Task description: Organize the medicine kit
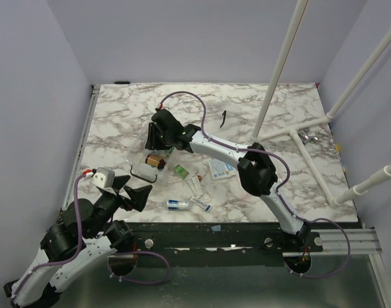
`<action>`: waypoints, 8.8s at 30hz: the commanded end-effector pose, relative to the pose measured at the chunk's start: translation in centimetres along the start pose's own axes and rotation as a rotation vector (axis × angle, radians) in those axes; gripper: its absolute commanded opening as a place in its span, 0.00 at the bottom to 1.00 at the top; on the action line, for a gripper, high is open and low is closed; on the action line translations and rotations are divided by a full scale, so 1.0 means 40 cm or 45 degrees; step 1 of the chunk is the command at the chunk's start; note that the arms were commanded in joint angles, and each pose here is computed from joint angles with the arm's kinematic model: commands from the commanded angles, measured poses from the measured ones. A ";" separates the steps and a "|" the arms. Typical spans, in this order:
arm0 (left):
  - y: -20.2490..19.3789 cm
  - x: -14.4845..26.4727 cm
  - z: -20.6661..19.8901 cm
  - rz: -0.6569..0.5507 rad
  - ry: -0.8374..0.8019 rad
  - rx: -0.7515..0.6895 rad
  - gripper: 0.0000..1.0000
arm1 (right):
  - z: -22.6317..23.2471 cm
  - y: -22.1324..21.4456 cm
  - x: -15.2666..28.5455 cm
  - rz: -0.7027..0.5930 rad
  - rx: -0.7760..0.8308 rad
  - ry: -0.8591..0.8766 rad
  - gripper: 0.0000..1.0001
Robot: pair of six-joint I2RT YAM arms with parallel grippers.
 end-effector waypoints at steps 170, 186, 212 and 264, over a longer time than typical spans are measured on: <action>0.076 -0.085 -0.050 0.252 0.042 0.044 0.98 | -0.064 0.129 0.089 0.071 0.644 0.081 0.01; 0.056 -0.078 -0.042 0.246 0.048 0.035 0.98 | -0.052 0.131 0.092 0.024 0.573 0.089 0.44; 0.030 -0.113 -0.058 0.262 -0.031 0.026 0.98 | -0.166 0.106 0.557 -0.361 0.480 -0.285 0.57; -0.161 -0.316 -0.044 0.608 0.054 0.252 0.98 | -0.648 -0.143 0.459 0.064 0.096 -0.876 0.41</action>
Point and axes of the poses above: each gripper's point midway between its finger pads, its own x axis back along the fingers, its own z axis along the line the jaws close on, y = z × x, the point moved 8 cm from there along x, back along the fingers, and after that the axes turned 5 degrees about -x, right-handed, at the moved point
